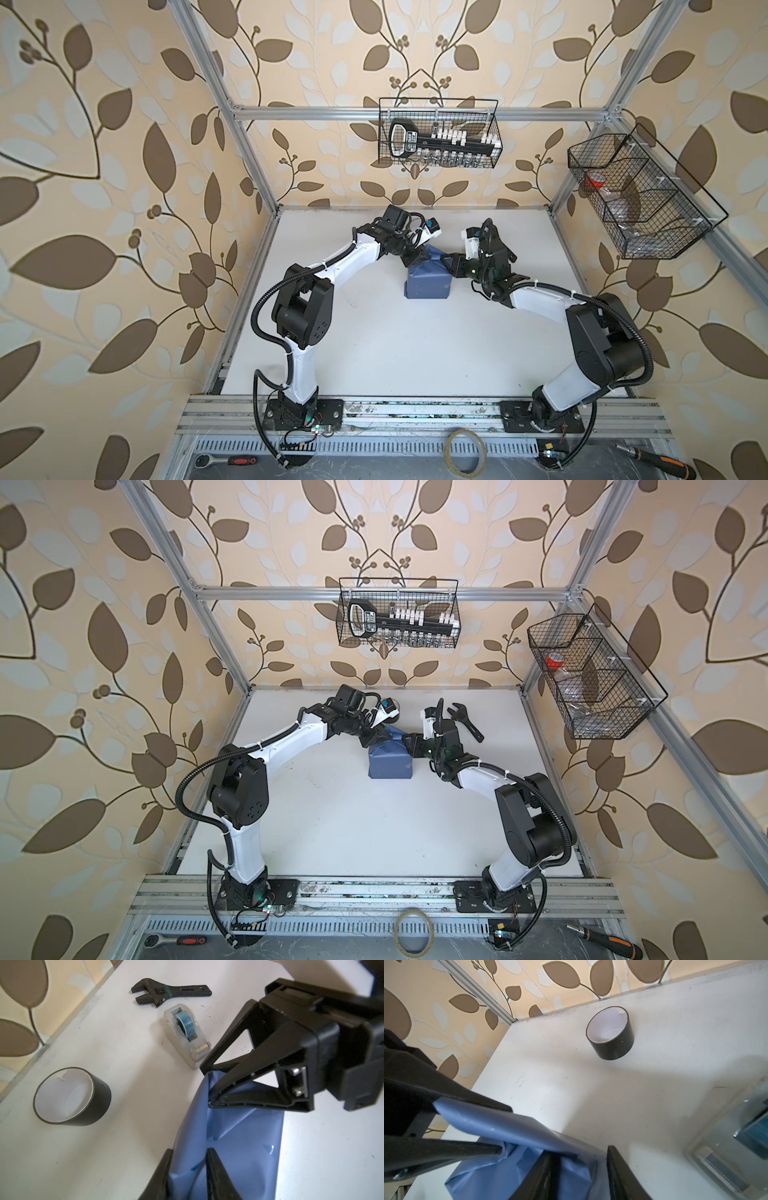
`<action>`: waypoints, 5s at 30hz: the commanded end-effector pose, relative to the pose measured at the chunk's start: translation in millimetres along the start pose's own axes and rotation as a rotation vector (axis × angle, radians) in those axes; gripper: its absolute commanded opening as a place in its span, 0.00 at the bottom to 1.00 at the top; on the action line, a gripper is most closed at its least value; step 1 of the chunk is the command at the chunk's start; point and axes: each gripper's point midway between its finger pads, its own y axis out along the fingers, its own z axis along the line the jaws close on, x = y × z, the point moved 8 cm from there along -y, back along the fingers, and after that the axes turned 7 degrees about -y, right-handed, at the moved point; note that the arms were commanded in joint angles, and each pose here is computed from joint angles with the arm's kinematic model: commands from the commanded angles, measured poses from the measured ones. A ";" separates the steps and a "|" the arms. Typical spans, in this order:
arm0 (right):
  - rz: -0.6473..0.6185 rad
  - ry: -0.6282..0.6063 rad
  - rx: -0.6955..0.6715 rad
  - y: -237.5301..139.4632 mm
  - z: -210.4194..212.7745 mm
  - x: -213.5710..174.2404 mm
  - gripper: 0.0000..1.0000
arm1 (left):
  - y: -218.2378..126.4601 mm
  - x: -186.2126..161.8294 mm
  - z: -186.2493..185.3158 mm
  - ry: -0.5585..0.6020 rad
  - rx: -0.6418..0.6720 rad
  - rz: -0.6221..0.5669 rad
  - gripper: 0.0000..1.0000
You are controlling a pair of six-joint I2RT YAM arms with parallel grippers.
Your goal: Wrap the gift box in paper
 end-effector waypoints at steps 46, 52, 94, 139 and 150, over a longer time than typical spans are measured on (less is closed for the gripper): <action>0.138 -0.022 0.008 -16.5 11.9 -20.6 0.49 | -24.0 10.9 -36.6 0.152 -0.038 -0.067 0.29; 0.157 -0.014 0.005 -12.6 9.1 -30.8 0.49 | -28.5 18.8 -42.0 0.145 -0.090 -0.099 0.39; 0.145 -0.016 0.015 -14.2 9.2 -26.5 0.53 | -18.7 -21.4 -59.2 0.015 -0.067 -0.047 0.01; 0.193 0.087 0.013 -21.6 3.8 -61.3 0.57 | -83.5 -21.7 -54.5 -0.468 0.174 -0.311 0.67; 0.186 0.083 0.019 -21.5 4.0 -59.9 0.57 | -48.5 -38.0 -13.2 -0.775 0.190 -0.198 0.85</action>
